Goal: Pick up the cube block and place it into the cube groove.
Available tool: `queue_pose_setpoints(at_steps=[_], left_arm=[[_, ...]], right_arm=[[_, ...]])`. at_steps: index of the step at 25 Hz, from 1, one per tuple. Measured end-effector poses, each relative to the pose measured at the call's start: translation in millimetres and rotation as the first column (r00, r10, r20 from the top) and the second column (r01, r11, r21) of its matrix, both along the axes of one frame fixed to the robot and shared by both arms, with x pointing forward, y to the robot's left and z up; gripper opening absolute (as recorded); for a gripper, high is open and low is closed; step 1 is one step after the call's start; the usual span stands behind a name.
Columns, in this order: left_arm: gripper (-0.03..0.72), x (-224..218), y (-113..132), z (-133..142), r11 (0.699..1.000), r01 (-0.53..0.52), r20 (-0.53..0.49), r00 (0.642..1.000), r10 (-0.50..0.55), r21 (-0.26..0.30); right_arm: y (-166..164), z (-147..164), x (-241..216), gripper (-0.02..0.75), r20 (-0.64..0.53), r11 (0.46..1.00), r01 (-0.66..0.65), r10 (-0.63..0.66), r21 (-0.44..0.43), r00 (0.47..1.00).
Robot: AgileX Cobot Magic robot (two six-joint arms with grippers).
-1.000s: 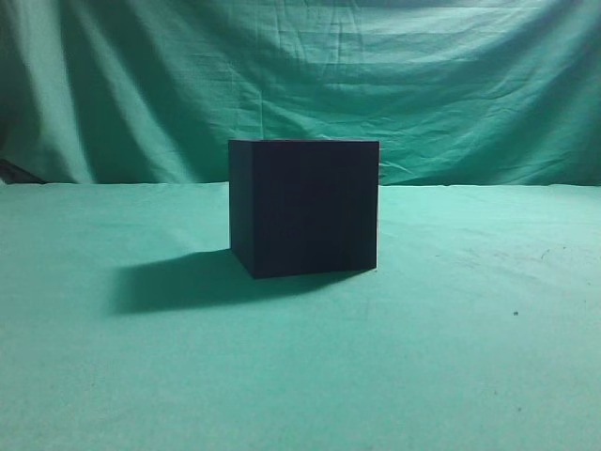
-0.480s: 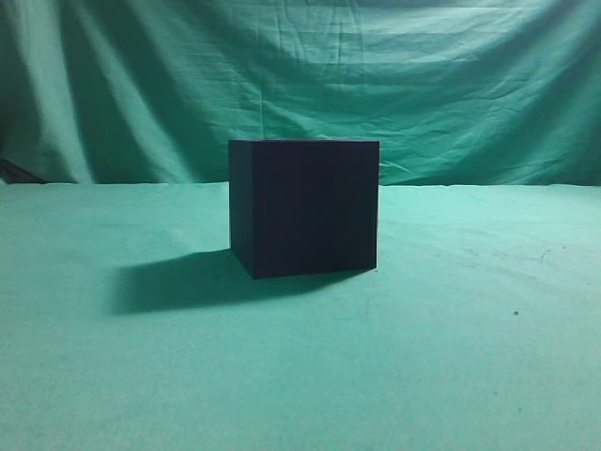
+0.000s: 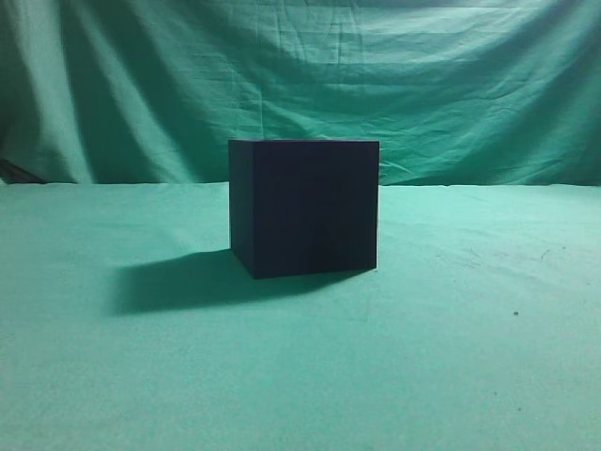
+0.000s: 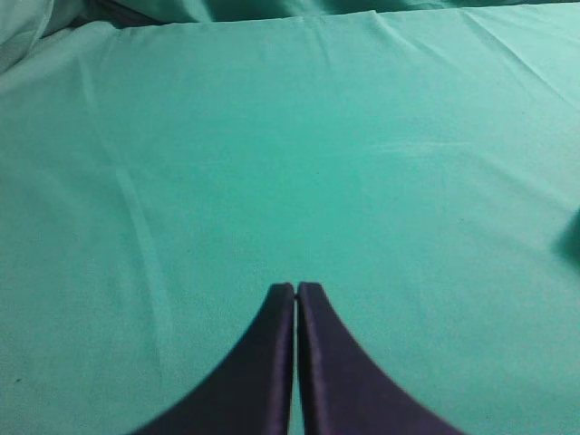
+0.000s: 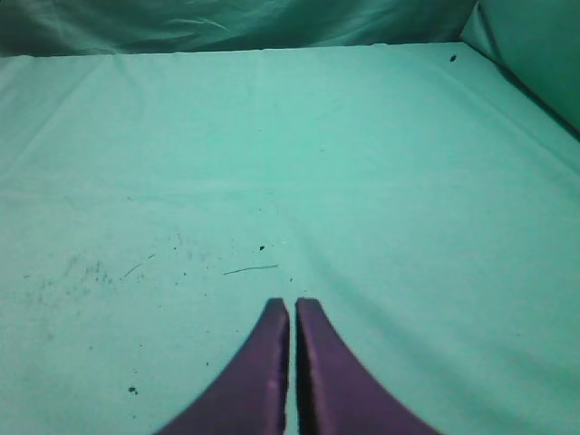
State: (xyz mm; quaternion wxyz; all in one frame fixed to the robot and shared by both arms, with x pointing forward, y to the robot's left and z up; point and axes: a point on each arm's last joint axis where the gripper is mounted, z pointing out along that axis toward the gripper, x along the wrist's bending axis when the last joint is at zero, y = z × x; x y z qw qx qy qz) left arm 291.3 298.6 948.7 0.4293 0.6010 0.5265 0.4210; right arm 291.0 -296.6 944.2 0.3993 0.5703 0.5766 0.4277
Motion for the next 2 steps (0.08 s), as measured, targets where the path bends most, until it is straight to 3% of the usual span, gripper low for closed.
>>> queue_pose_setpoints(at_steps=[2], left_arm=[[0.000,0.0,0.0,0.0,1.000,0.000,0.000,1.000,0.000,0.000]], right_arm=[[0.0,0.0,0.0,0.000,0.000,1.000,0.000,0.000,0.000,1.000]])
